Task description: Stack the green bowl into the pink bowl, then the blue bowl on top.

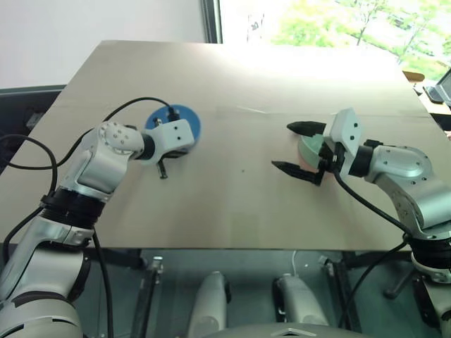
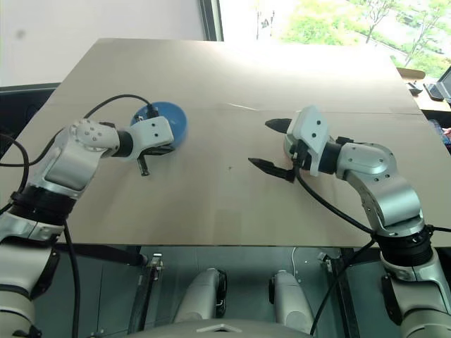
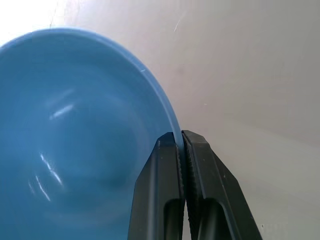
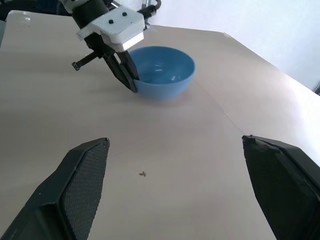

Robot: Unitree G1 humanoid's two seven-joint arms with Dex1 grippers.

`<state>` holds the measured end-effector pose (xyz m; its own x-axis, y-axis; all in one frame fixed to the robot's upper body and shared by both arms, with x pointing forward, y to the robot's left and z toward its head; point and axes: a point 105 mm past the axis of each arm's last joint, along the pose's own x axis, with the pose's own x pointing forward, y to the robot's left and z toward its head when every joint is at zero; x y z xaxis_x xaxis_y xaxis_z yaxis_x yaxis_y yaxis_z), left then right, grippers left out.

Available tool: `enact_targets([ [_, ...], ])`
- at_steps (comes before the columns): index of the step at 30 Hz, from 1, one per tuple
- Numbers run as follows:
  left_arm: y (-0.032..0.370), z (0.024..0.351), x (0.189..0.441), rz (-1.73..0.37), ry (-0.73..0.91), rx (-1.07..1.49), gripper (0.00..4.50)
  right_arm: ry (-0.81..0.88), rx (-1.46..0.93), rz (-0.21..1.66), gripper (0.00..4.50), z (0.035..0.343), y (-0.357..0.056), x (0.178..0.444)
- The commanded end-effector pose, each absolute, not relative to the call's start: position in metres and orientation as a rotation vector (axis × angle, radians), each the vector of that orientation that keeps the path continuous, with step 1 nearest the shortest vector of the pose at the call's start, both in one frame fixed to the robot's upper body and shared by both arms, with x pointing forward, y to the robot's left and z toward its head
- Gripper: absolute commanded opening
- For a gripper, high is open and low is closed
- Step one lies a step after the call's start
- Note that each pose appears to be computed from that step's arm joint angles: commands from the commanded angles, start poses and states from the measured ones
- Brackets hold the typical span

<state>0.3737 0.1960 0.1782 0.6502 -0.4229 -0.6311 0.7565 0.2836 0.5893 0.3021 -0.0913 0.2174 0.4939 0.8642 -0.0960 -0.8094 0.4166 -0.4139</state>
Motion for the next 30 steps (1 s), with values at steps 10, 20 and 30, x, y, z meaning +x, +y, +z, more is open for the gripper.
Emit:
enact_targets([
  [10, 0.058, 0.265, 0.375, -1.297, -0.166, 0.901, 0.02, -0.149, -0.413, 0.735, 4.5, 0.231, -0.16, 0.271],
  [20, -0.005, 0.275, 0.366, -1.611, -0.345, 1.05, 0.02, -0.021, -0.394, 0.425, 4.5, 0.213, -0.217, 0.24],
  [30, -0.04, 0.264, 0.354, -1.717, -0.359, 1.27, 0.02, 0.049, -0.361, 0.343, 4.5, 0.199, -0.229, 0.222],
])
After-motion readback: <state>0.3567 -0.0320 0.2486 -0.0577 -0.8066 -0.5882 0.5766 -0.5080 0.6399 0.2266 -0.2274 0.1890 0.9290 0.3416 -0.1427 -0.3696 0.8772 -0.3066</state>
